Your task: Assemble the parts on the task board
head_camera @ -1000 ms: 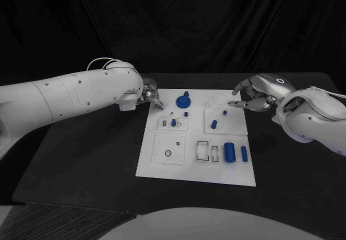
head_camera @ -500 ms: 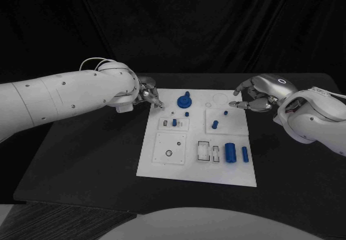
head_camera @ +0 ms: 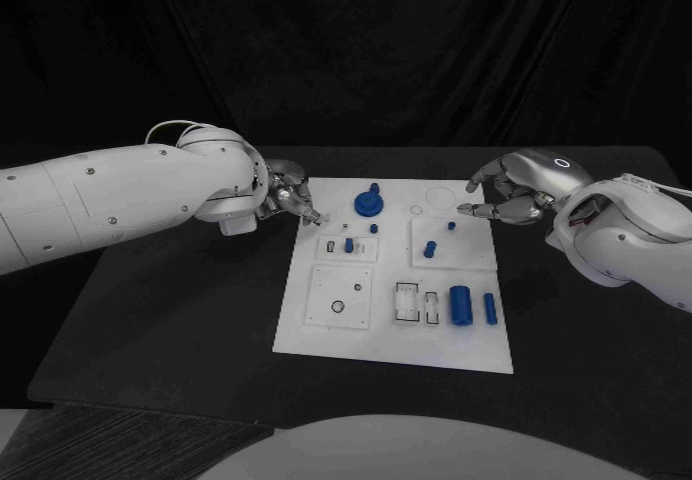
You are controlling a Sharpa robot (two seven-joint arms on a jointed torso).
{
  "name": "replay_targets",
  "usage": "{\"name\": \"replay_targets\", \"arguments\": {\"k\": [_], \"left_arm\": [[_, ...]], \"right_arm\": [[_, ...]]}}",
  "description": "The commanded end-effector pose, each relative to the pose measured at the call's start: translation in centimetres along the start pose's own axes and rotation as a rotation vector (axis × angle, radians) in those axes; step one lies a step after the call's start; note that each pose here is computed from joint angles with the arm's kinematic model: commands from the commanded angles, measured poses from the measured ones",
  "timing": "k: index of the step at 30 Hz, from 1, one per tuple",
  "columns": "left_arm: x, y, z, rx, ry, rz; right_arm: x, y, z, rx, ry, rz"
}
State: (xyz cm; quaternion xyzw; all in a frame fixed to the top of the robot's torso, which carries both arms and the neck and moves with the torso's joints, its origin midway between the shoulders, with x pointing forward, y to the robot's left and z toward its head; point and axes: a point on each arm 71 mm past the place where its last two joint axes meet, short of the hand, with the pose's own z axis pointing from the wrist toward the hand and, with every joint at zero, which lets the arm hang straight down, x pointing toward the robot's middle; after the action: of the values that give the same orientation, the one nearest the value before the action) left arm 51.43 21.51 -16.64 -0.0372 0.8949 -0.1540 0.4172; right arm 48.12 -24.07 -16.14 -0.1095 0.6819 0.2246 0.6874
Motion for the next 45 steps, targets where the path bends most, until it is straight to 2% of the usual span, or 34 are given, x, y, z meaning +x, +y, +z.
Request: {"name": "replay_targets", "arguments": {"k": [1,5,16,25,45], "left_arm": [[0.59,-0.39,-0.21,-0.006,0.069,0.002],[0.9,-0.76,-0.2,-0.004,0.094,0.016],[1.34,-1.28,0.22,-0.017,0.098,-0.009],[1.8,-2.29,0.44,0.027,0.084,-0.066],[3.03,-1.36,0.35,-0.001,0.095,-0.09]], "right_arm": [[0.2,-0.2,-0.1,0.021,0.016,-0.001],[0.4,-0.1,0.0,0.018,0.019,-0.001],[0.3,0.1,-0.1,0.005,0.006,0.003],[0.3,0.2,0.0,-0.004,-0.003,0.009],[0.0,0.5,-0.2,-0.034,-0.053,0.024]]}}
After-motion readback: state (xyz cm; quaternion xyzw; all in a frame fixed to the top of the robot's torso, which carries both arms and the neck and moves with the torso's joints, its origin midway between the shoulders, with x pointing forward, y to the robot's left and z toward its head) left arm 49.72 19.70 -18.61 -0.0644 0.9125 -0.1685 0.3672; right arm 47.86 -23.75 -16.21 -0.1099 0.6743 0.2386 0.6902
